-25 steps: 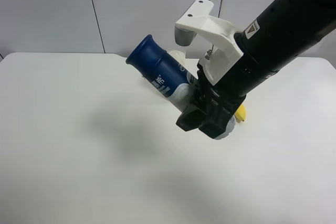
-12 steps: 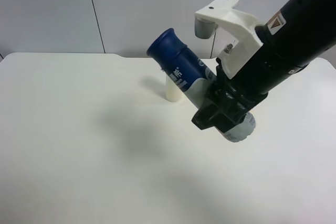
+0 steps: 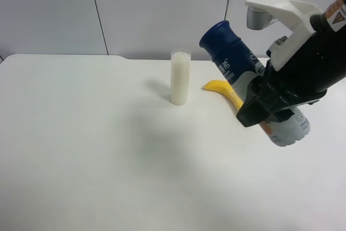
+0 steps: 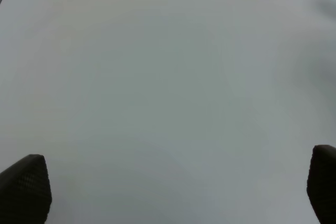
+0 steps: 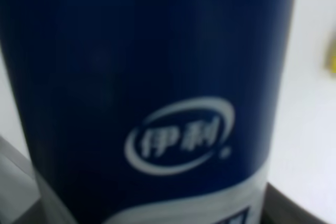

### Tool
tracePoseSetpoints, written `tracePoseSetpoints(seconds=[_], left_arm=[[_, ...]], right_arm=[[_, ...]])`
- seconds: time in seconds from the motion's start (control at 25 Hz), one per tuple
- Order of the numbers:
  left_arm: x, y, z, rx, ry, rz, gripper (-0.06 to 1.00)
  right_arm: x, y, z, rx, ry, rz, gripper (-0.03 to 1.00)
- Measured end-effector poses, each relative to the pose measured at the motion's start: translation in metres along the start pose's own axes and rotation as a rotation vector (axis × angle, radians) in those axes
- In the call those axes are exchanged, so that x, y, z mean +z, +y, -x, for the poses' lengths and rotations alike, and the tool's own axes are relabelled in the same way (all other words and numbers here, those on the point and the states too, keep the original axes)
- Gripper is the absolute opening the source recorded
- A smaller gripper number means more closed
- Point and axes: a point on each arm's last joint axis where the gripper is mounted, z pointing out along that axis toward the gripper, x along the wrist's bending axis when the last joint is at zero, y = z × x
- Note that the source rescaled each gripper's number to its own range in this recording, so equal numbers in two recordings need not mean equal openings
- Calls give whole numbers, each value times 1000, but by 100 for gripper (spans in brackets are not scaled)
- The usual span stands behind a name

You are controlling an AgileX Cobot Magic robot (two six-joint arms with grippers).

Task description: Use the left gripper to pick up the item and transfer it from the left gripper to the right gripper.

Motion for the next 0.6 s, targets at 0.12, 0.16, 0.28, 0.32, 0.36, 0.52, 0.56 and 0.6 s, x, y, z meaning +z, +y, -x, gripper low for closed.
tracePoseSetpoints(seconds=[0.12, 0.16, 0.28, 0.32, 0.36, 0.52, 0.56, 0.6], left_arm=[[0, 0, 0, 0, 0, 0, 99], [0, 0, 0, 0, 0, 0, 99], [0, 0, 0, 0, 0, 0, 99], [0, 0, 0, 0, 0, 0, 99], [0, 0, 0, 0, 0, 0, 99], [0, 0, 0, 0, 0, 0, 99], [0, 0, 0, 0, 0, 0, 99], [0, 0, 0, 0, 0, 0, 99]], right_arm=[[-1, 0, 10, 74, -76, 2, 0], [-1, -1, 16, 106, -97, 2, 0], [-3, -4, 41, 200, -150, 1, 0], [-4, -6, 53, 233, -169, 1, 0], [-5, -9, 64, 264, -187, 0, 0], [-6, -22, 110, 400, -241, -10, 0], [-3, -25, 120, 426, -246, -13, 0], [-1, -27, 130, 456, -246, -8, 0]])
